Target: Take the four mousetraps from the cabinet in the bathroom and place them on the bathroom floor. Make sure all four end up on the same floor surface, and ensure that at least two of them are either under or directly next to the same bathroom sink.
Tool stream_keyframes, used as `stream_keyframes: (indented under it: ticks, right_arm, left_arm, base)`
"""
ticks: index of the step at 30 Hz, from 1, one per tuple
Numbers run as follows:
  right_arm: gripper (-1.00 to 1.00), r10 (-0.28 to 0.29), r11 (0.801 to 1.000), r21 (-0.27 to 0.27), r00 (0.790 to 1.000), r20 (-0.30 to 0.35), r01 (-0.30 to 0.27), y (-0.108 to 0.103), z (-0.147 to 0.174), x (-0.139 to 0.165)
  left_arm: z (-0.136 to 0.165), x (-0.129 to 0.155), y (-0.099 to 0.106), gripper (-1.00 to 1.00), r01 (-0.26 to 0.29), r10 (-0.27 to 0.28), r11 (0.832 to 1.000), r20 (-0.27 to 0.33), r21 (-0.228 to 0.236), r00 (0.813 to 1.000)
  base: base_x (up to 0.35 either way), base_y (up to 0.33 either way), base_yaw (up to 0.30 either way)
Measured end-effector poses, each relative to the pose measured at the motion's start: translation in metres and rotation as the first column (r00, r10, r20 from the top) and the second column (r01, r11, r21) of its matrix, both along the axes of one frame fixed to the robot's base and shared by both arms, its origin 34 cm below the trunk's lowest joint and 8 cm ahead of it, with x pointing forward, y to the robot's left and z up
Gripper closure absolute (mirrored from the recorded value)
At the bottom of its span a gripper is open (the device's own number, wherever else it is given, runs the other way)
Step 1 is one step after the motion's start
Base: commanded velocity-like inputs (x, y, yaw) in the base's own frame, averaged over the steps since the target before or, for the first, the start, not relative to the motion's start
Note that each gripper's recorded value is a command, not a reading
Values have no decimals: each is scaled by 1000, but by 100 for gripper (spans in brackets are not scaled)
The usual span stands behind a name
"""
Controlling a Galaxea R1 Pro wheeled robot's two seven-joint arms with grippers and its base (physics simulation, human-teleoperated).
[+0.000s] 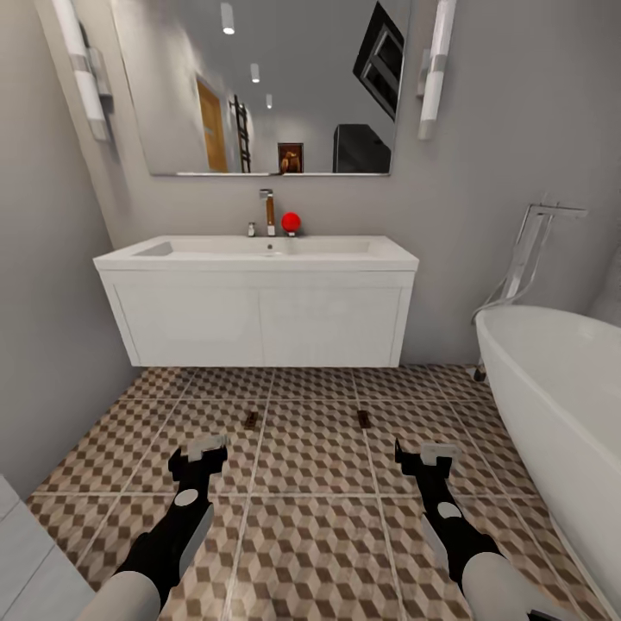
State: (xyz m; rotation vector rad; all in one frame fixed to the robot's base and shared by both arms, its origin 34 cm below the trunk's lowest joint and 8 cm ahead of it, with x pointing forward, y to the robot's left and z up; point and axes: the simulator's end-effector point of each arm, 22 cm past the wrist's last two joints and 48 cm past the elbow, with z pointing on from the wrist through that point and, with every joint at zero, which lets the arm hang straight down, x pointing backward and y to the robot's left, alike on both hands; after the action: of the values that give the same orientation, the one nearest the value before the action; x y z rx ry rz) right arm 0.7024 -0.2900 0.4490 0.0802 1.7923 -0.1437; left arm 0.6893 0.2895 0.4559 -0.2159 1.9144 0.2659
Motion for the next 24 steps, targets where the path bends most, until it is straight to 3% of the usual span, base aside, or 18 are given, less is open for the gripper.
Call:
stream_keyframes:
  ticks: [24]
  right_arm:
    - [-100, 0, 1000, 0, 1000, -1, 0, 0, 53, 14]
  left_arm:
    - [53, 14, -2, -100, 3, -3, 1000, -1, -2, 1000]
  base:
    - [0, 0, 0]
